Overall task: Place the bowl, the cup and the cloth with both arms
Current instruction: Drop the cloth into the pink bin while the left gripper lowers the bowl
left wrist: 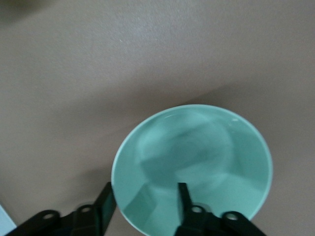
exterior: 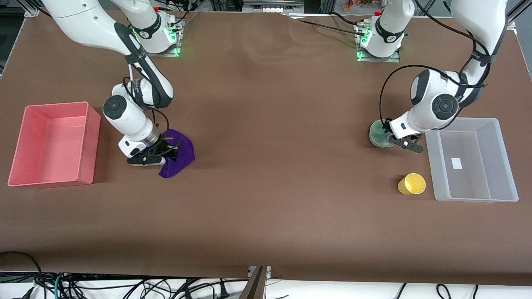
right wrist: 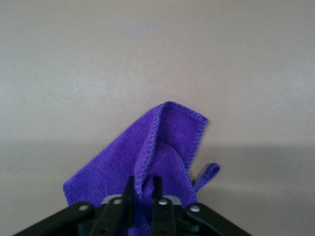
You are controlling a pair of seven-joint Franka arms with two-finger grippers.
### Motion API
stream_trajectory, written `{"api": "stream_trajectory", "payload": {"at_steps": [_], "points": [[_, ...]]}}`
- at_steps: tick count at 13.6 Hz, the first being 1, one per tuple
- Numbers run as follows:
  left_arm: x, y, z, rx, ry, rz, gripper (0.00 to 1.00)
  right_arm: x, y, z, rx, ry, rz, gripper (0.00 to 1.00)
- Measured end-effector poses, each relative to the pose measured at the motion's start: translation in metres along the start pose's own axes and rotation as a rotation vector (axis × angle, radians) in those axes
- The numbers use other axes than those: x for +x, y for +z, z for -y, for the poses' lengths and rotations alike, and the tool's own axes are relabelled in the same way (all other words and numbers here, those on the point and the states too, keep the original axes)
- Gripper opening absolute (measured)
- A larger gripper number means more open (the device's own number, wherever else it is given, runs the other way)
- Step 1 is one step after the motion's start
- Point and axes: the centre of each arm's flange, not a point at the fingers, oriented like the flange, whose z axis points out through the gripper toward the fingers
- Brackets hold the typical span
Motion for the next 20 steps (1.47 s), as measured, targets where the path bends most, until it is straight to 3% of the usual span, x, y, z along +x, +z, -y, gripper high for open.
{"api": "stream_trajectory", "payload": {"at_steps": [1,3,5,8,12,15,20], "points": [[0.001,0.003,0.000,-0.003,0.004,0.002,0.38,0.009,-0.011,-0.003,-0.009,0.006,0.017,0.05],[0.006,-0.001,0.002,0.002,0.036,-0.013,0.15,0.038,-0.057,-0.022,-0.041,-0.014,0.089,0.05],[0.014,-0.013,0.006,0.012,0.063,-0.037,0.03,0.068,-0.124,-0.062,-0.071,-0.065,0.172,0.05],[0.030,-0.046,0.017,0.027,0.057,-0.050,0.03,0.081,-0.219,-0.155,-0.091,-0.123,0.310,0.05],[0.055,-0.148,0.045,0.040,0.038,-0.002,0.03,0.056,-0.263,-0.291,-0.068,-0.221,0.389,0.05],[0.043,-0.199,0.106,0.039,0.097,-0.014,0.03,0.030,-0.240,-0.362,-0.055,-0.235,0.433,0.05],[-0.020,-0.122,0.275,-0.075,0.111,0.001,0.03,0.005,-0.151,-0.394,-0.061,-0.231,0.478,0.05]]}}
